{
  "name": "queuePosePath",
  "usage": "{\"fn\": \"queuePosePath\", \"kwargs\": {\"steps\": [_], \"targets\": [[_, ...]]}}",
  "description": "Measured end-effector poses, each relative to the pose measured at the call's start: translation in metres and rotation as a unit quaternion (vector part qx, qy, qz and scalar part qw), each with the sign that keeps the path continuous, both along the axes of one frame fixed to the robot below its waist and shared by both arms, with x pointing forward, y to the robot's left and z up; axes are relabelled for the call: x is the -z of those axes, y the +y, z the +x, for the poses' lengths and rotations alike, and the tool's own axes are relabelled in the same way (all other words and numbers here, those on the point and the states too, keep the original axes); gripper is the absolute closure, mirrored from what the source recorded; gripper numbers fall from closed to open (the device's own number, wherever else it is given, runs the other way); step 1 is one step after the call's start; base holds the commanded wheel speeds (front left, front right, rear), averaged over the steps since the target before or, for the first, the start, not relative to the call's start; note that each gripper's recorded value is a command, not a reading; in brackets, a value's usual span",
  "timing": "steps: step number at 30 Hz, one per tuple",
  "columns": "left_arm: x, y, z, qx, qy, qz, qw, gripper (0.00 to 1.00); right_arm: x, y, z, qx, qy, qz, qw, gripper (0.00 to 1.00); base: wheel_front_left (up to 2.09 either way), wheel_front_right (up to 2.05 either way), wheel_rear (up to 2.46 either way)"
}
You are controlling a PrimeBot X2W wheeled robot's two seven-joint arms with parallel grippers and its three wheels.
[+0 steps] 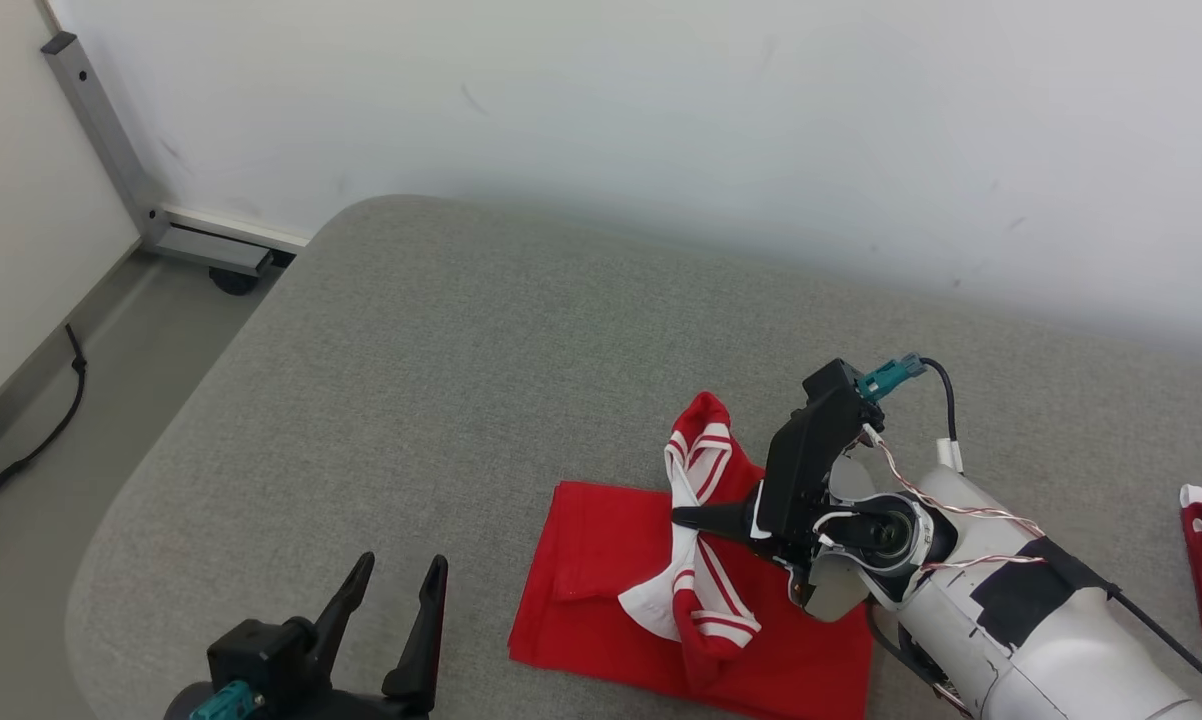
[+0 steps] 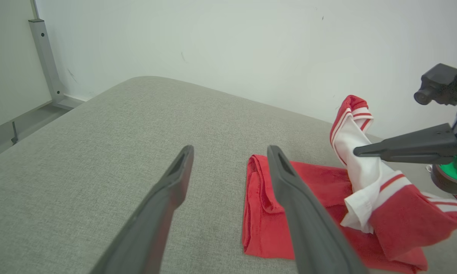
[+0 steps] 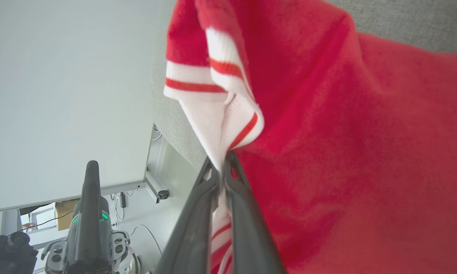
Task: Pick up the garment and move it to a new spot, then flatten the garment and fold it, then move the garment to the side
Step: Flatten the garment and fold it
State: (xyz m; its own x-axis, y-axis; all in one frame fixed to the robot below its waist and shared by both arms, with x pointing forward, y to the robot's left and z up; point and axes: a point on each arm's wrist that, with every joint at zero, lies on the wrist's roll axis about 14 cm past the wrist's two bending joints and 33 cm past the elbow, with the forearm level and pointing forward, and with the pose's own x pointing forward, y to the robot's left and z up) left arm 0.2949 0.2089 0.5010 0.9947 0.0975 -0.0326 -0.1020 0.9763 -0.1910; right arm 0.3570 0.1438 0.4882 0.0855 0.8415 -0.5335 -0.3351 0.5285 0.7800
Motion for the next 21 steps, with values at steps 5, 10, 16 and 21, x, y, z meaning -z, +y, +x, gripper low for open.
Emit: {"fn": "queuePosePath", "kwargs": {"steps": [5, 10, 16, 21], "targets": [[0.000, 0.005, -0.001, -0.008, 0.001, -0.001, 1.000, 0.00, 0.012, 0.006, 0.000, 0.010, 0.013, -0.010, 1.000, 1.00, 0.00, 0.00, 0.00], [0.003, 0.006, -0.002, -0.013, 0.006, -0.003, 1.000, 0.00, 0.018, 0.012, 0.003, 0.025, 0.023, -0.009, 0.999, 1.00, 0.00, 0.00, 0.00], [0.001, 0.006, 0.004, -0.017, 0.003, -0.006, 1.000, 0.00, 0.024, 0.017, 0.011, 0.033, 0.033, -0.014, 0.999, 1.00, 0.00, 0.00, 0.00], [0.004, 0.009, 0.006, -0.023, 0.007, -0.006, 1.000, 0.00, 0.033, 0.018, 0.009, 0.029, 0.046, -0.024, 0.998, 1.00, 0.00, 0.00, 0.00]]}}
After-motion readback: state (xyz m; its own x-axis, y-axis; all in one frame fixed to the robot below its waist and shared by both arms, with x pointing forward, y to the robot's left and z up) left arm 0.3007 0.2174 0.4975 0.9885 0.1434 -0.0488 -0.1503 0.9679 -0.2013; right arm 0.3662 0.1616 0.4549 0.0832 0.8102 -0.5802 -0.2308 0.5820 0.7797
